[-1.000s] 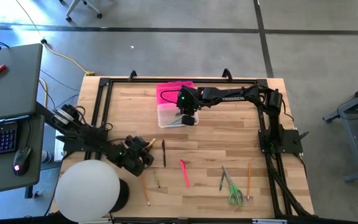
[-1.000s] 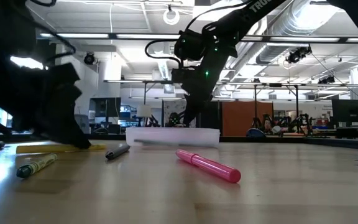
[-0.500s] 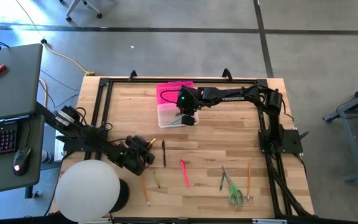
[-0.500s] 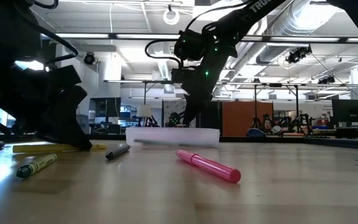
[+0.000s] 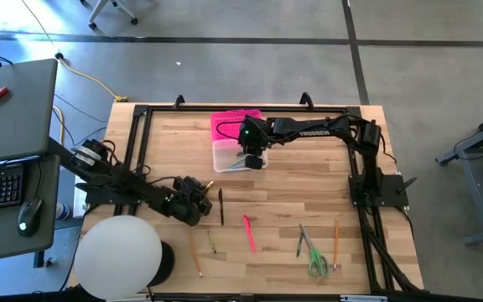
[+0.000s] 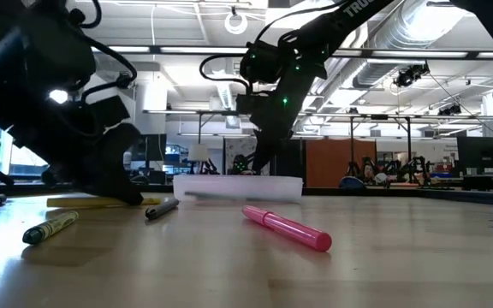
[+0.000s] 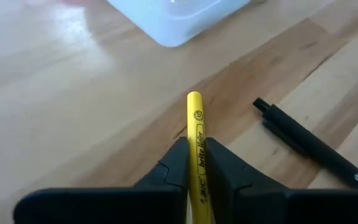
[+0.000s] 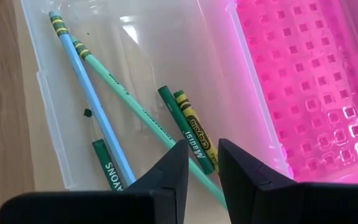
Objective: Pick & place school supplies into a supply box
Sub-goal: Put the yellow pen into the pink supply box
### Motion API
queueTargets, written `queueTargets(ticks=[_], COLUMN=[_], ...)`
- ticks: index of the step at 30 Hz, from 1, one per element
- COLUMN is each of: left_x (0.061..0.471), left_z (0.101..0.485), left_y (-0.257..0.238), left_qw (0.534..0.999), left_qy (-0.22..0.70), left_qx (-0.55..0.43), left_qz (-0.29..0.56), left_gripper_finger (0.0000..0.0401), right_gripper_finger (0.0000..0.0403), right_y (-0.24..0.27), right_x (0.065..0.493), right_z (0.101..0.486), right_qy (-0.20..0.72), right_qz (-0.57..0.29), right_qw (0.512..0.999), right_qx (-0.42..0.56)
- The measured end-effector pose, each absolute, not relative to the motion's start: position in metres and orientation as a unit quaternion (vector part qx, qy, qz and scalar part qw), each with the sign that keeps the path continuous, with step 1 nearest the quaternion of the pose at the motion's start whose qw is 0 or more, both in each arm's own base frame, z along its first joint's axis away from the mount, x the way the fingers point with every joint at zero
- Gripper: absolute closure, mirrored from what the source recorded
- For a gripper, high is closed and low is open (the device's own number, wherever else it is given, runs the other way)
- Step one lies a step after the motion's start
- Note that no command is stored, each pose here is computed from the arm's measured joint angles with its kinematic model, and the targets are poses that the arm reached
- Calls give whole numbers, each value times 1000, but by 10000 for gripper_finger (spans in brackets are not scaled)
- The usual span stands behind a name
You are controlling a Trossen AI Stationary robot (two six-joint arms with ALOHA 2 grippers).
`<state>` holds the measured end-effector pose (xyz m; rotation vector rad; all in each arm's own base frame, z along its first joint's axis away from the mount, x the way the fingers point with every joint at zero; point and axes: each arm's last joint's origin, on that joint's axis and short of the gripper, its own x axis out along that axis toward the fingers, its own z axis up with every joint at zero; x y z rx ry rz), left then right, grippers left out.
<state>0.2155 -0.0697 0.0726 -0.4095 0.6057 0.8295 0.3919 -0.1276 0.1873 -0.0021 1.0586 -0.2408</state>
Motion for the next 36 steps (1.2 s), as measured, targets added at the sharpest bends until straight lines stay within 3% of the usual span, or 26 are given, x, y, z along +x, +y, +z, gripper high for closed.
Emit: queueTargets(ticks=[17,36], left_x=[203,208], left_z=[46,46], left_y=[-61,-63], left_qw=[860,868], left_qy=[222,222], left_qx=[-139,-125], left_qz=[437,426], left_gripper_finger=[321,320], right_gripper_finger=[336,336], right_y=[-126,-126], right_x=[392,392], right_z=[187,187], right_qy=[502,502], right_qz=[-97,-97], right_qw=[859,860], right_qx=[4,5])
